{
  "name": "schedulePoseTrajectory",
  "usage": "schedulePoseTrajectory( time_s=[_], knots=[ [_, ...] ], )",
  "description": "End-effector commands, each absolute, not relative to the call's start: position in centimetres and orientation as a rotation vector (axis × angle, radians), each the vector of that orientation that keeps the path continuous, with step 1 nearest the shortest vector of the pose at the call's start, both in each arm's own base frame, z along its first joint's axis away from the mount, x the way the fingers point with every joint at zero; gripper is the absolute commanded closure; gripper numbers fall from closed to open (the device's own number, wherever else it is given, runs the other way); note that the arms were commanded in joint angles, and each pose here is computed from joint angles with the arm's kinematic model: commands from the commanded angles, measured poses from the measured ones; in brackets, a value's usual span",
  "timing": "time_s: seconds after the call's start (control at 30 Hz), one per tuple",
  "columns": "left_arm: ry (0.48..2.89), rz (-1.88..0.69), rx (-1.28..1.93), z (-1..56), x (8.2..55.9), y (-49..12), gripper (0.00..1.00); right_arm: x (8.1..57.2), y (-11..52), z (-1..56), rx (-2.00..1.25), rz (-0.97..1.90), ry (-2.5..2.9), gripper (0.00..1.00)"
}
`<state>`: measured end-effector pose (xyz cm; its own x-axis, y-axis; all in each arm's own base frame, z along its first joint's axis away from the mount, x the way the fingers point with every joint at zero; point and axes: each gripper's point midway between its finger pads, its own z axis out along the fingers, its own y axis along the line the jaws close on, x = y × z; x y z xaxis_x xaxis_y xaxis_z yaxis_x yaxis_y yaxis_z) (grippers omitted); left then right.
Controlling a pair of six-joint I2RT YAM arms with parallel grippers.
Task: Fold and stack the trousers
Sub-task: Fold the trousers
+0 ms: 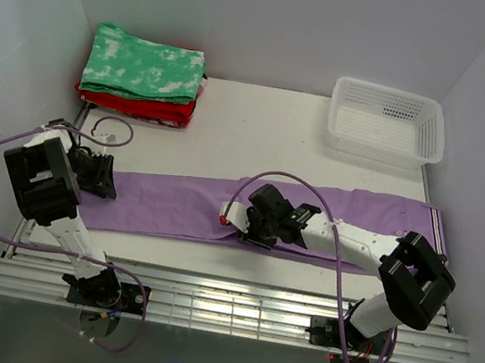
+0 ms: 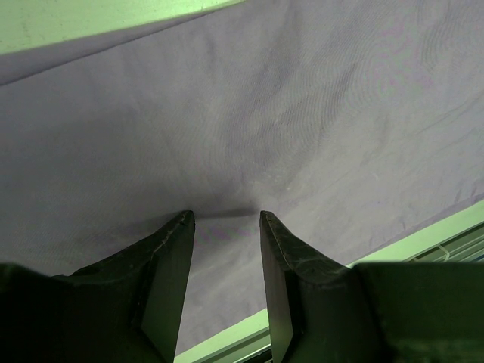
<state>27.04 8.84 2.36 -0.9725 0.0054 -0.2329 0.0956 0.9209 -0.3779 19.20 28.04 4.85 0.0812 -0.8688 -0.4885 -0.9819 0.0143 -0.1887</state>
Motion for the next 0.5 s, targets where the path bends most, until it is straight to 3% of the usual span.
schedulePoseTrajectory(
  time_s=[0.0,0.13,0.23,0.27,0.33,0.47],
  knots=[
    [2.849,-0.507,0.104,1.8,27.5,9.8,0.49,20.3,28.8,4.8,-1.832,0.262,1.814,0.61],
    [2.853,-0.509,0.103,1.6,27.5,9.8,0.49,20.1,29.1,4.7,-1.855,0.262,1.799,0.55],
    [2.856,-0.503,0.105,1.5,27.6,10.0,0.49,19.1,29.0,3.8,-1.931,0.300,1.794,0.68],
    [2.857,-0.501,0.105,1.5,27.7,10.1,0.49,18.8,28.9,3.7,-1.949,0.311,1.790,0.82],
    [2.854,-0.485,0.108,1.8,28.3,10.6,0.56,18.0,28.6,3.7,-1.984,0.330,1.784,0.92],
    [2.839,-0.421,0.128,2.8,29.9,12.0,0.72,15.9,27.8,4.8,-2.057,0.372,1.729,0.92]
  ],
)
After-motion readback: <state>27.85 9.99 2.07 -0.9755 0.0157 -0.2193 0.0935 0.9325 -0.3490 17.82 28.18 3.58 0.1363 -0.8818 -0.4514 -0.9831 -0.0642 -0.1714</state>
